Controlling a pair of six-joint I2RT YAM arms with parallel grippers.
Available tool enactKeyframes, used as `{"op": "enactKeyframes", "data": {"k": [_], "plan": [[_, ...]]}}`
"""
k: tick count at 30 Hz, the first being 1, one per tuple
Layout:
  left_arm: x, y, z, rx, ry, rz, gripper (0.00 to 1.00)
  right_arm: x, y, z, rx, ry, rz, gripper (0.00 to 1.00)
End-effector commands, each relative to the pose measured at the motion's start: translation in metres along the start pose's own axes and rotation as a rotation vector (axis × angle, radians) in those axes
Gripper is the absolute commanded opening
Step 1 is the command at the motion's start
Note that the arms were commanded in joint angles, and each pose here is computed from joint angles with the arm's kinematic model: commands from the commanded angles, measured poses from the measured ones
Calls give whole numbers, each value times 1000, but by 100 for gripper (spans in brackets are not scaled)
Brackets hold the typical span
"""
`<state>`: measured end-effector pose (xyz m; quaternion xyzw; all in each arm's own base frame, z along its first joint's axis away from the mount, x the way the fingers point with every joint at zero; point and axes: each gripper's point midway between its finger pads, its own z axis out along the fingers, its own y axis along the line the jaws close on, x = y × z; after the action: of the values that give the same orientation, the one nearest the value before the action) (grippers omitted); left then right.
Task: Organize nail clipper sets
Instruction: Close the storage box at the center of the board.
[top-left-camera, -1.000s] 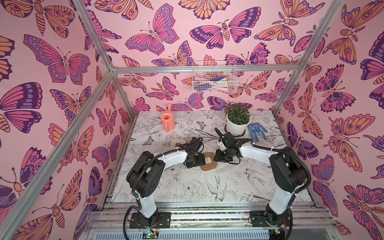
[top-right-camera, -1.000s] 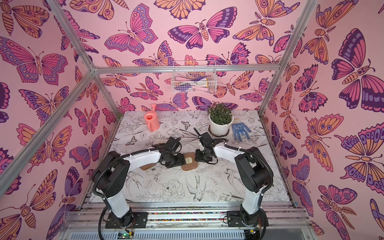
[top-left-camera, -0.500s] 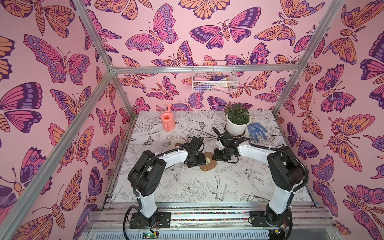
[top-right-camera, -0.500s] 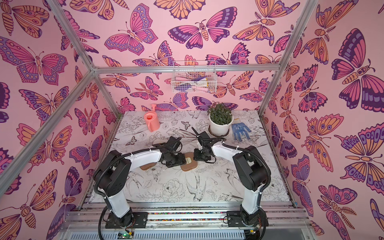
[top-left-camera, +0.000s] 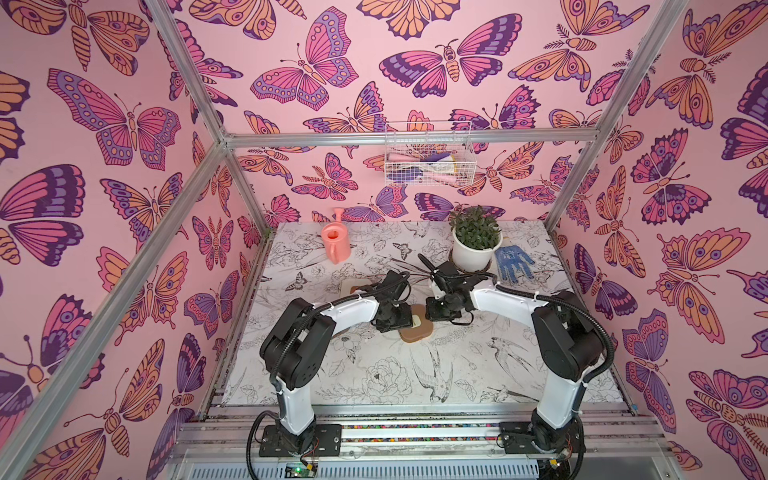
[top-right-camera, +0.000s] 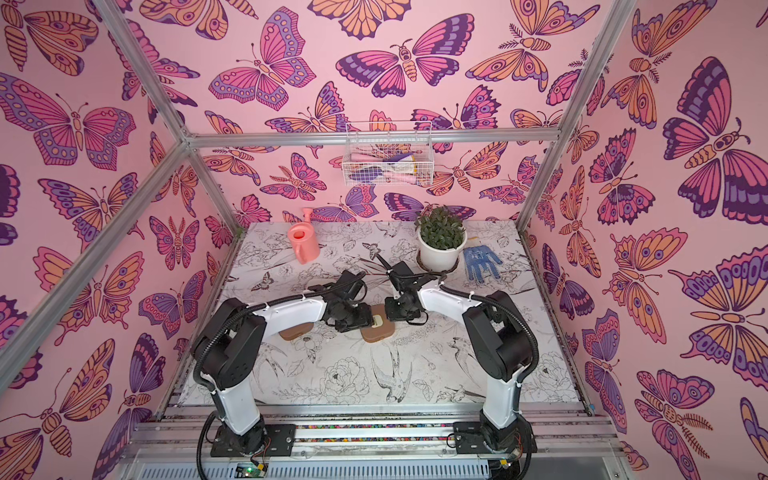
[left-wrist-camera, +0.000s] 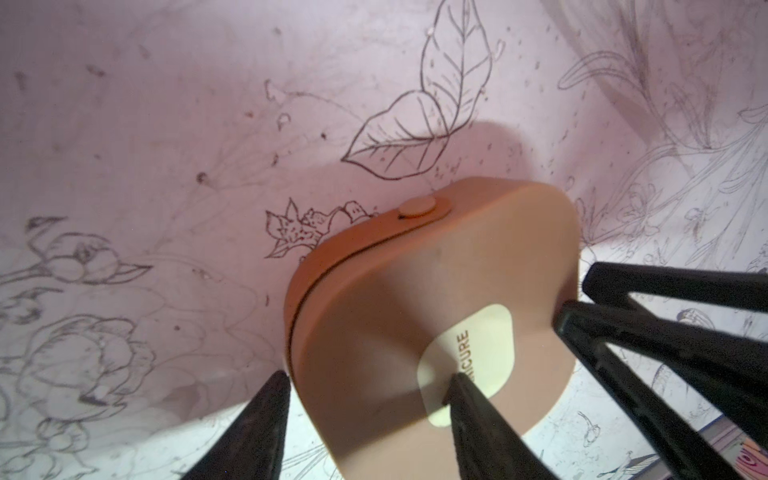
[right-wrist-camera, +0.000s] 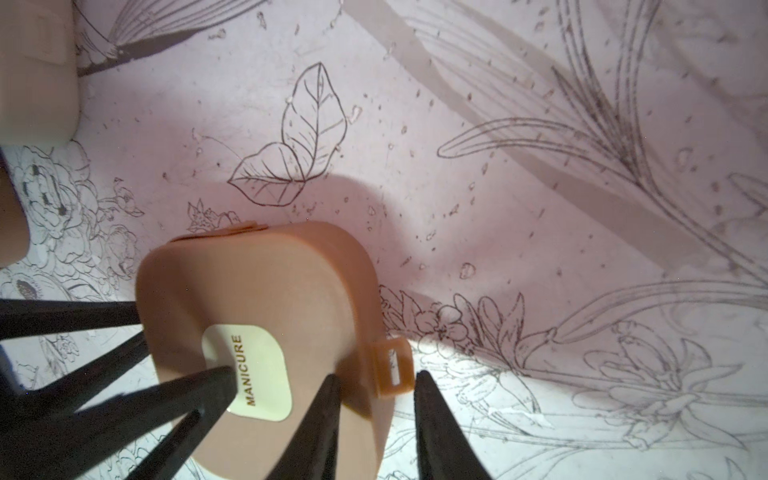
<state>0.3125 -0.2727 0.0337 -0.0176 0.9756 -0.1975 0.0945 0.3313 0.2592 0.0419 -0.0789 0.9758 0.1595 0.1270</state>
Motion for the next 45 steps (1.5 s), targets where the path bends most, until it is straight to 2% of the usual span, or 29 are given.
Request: {"op": "enactKeyframes", "data": {"k": [1, 4, 23, 45], "plan": [[14, 15, 10, -67, 56, -1, 54, 11, -8, 9, 49, 50, -7, 31], [14, 12, 11, -56, 64, 2, 50, 14, -8, 10, 50, 56, -3, 30], [16, 11, 14, -51, 77, -4, 51, 42, -13, 31, 20, 124, 65, 28], [16, 9, 14, -47, 78, -3, 51, 68, -38, 37, 107, 160, 106, 34]]}}
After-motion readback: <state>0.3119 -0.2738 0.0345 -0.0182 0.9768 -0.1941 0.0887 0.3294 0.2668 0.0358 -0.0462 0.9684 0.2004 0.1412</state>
